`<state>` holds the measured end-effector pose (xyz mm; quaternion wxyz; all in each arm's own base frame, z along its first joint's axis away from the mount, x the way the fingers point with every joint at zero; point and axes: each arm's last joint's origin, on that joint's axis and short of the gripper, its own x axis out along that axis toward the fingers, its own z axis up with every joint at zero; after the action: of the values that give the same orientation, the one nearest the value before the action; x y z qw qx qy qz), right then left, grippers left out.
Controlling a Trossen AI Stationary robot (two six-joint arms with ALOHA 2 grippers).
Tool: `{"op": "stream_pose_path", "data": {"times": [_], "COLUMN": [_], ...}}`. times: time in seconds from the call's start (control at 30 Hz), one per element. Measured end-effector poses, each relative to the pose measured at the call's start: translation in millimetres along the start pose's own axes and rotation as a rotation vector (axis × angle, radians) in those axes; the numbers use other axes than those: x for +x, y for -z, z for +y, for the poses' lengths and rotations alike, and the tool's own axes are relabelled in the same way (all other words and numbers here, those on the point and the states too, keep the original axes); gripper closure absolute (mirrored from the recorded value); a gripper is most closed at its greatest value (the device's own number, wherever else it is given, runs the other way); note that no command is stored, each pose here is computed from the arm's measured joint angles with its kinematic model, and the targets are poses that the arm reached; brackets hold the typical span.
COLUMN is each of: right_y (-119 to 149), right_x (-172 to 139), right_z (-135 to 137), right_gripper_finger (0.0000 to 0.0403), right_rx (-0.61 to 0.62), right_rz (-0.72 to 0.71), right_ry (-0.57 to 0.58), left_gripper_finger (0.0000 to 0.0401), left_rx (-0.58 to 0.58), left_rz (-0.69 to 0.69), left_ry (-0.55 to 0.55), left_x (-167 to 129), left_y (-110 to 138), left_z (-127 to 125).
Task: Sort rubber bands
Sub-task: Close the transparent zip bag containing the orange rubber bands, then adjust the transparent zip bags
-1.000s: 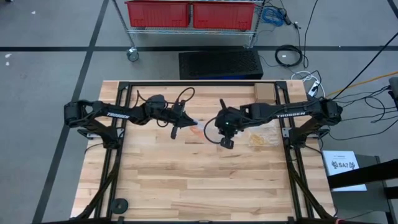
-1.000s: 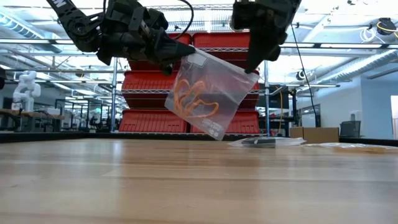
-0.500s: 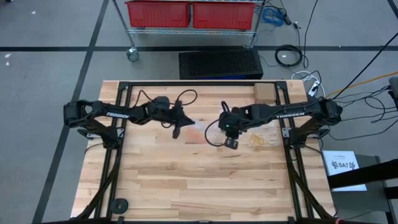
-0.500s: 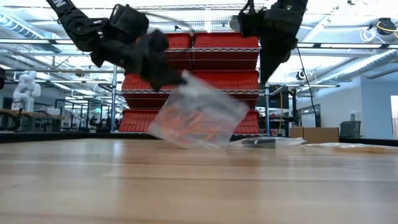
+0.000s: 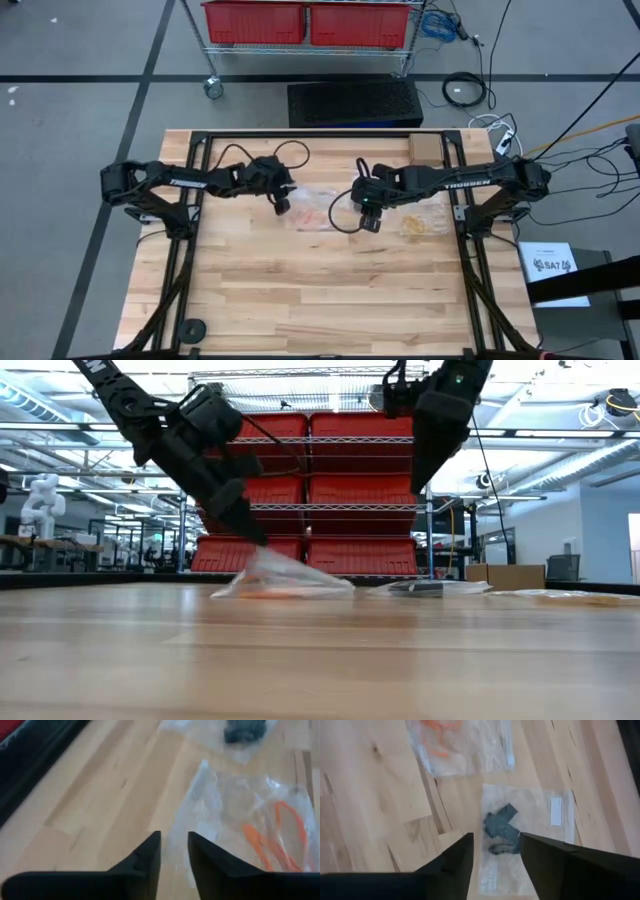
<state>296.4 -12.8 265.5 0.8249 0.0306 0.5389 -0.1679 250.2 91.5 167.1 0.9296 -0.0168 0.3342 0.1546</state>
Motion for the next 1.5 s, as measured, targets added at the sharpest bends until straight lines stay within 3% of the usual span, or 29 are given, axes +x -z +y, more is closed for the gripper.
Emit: {"op": "stream_pose_path", "data": {"times": [0.23,0.33,0.4,0.77,1.0,1.3,1.5], "right_y": [0,9,16,33,33,39,35], "right_x": [3,18,30,61,61,62,70], "right_z": [-1,1,3,7,7,2,3], "right_gripper_finger": [0.032,0.0377,0.0395,0.0402,0.0402,0.0403,0.0403], "right_rx": [0.004,0.006,0.019,0.195,0.192,0.169,0.195], "right_rz": [-0.032,-0.024,-0.042,-0.133,-0.134,-0.091,-0.115], "right_ry": [0.043,0.042,0.034,0.003,0.017,0.114,0.107], "left_gripper_finger": [0.0249,0.0248,0.026,0.0393,0.0397,0.0398,0.0399], "left_rx": [-0.014,-0.046,-0.063,-0.029,-0.042,-0.005,-0.038], "left_rz": [-0.097,-0.117,-0.097,0.116,0.242,0.388,0.357], "left_ry": [-0.015,0.098,0.189,0.294,0.227,-0.059,0.025], "left_x": [-18,-20,-14,39,30,-13,-16], "left_y": [-13,-15,-12,26,33,36,41], "left_z": [5,2,-6,-41,-44,-34,-49]}}
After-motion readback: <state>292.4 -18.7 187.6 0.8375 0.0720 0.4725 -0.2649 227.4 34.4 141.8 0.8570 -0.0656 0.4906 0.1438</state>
